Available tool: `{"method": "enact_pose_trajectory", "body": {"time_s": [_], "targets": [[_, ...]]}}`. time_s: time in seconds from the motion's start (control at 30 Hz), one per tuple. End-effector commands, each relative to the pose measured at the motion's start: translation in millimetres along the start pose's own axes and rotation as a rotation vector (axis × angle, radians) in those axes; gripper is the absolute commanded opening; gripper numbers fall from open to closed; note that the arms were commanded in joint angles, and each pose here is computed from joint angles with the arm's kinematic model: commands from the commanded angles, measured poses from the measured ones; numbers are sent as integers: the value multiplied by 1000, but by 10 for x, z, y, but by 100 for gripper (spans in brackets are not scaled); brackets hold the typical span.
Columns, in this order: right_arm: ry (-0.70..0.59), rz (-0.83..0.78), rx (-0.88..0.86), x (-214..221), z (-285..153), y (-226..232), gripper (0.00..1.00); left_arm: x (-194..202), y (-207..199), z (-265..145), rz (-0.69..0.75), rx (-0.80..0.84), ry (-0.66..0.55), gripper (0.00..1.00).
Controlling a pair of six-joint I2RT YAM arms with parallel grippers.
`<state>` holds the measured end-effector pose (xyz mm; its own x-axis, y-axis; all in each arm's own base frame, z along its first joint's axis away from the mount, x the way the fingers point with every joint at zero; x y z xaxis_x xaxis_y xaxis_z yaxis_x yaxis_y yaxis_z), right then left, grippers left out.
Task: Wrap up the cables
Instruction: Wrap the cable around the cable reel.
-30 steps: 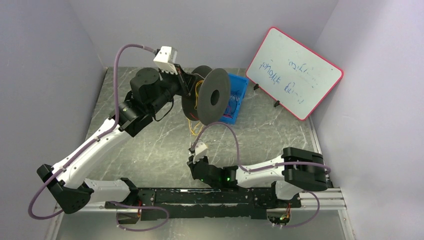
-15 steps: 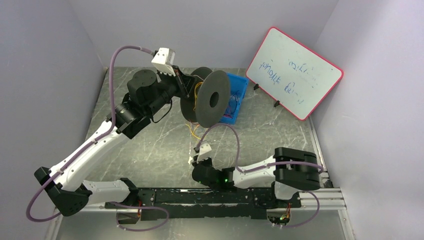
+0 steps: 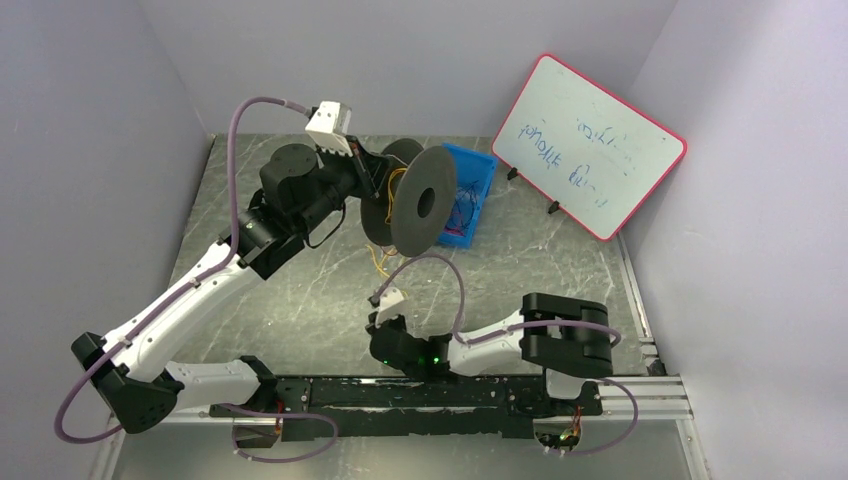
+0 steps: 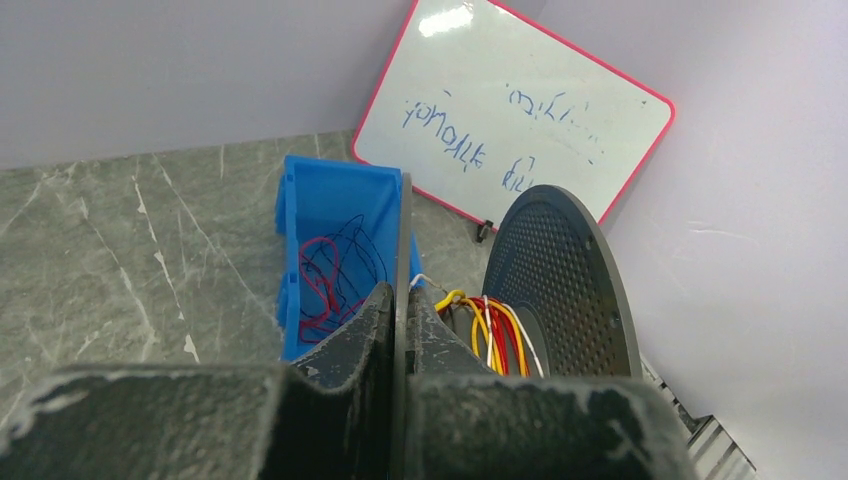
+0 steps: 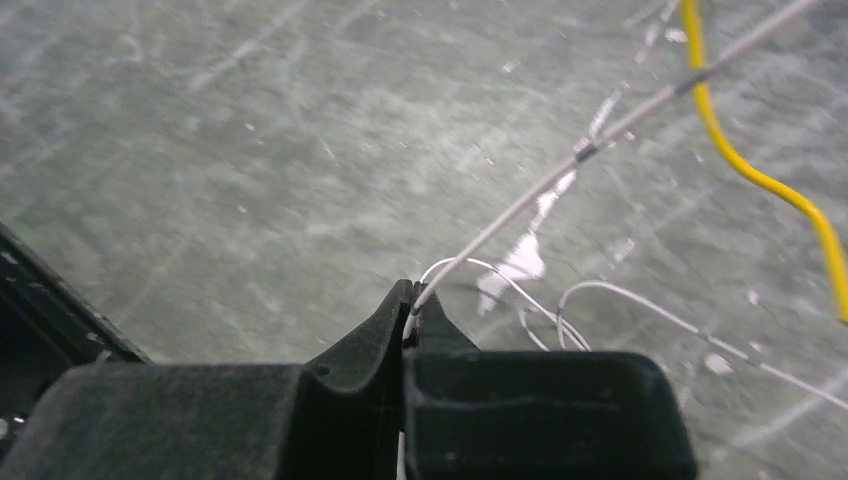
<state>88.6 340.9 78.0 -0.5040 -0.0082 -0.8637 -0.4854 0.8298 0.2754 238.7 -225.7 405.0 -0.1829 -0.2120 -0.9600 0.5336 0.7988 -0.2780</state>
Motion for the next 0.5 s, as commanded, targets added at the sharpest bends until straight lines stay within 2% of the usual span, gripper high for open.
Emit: {"method": "enact_pose_trajectory", "body": {"time_s": [0.0,0.47], "targets": [[-51,-1,-84,-203,93,255,0,-253,-128,-6,-84,64,-128,7],[-150,-48,-245,-1011,-212,681,0,2,177,-74,-18,-137,-128,7]]}}
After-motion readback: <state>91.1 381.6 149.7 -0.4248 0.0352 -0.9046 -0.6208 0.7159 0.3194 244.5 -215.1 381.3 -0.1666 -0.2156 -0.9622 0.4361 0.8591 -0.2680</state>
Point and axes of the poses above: each gripper's point midway between its finger pads, its own z axis out along the fingers, its own y axis along the line the jaws close on, x = y × z, the point moved 8 cm from there along -z, back along the fingers, and after that the axes turned 7 degrees about z, right-handed, at the moved point
